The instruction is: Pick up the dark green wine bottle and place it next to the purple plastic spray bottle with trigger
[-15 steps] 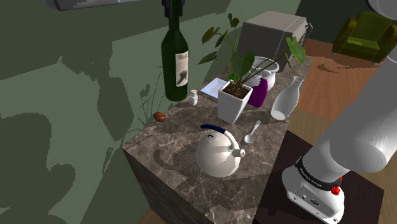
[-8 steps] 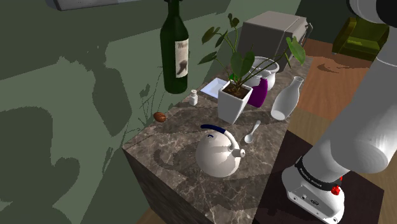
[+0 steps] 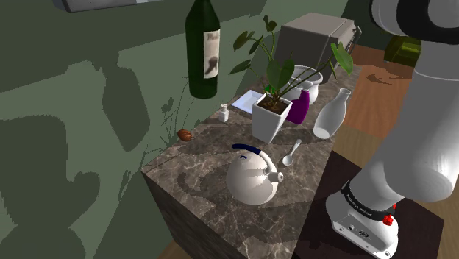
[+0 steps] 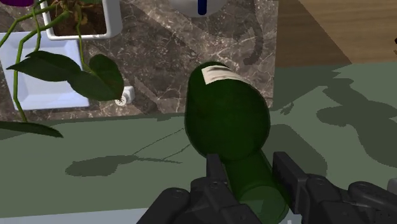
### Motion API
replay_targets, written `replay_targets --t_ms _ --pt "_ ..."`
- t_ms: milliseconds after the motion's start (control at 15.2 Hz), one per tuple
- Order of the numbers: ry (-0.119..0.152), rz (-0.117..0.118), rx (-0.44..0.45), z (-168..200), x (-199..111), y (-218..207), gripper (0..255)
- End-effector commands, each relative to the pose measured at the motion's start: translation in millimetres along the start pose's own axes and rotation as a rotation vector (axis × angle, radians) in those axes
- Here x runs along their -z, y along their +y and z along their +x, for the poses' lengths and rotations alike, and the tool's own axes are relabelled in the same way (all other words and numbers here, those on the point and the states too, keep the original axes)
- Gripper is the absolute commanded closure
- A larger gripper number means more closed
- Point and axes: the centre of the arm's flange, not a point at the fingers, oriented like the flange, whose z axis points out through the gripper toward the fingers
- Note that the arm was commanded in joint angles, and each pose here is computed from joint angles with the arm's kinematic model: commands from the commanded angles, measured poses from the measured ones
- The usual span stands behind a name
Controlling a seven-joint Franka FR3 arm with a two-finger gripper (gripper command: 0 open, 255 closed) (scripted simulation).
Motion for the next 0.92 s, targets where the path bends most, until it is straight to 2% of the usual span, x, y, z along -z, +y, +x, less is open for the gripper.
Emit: replay_targets --t_ms 0,858 --pt "0.002 0.001 0.0 -8 3 18 255" --pt "0.002 0.001 0.0 -83 9 172 255"
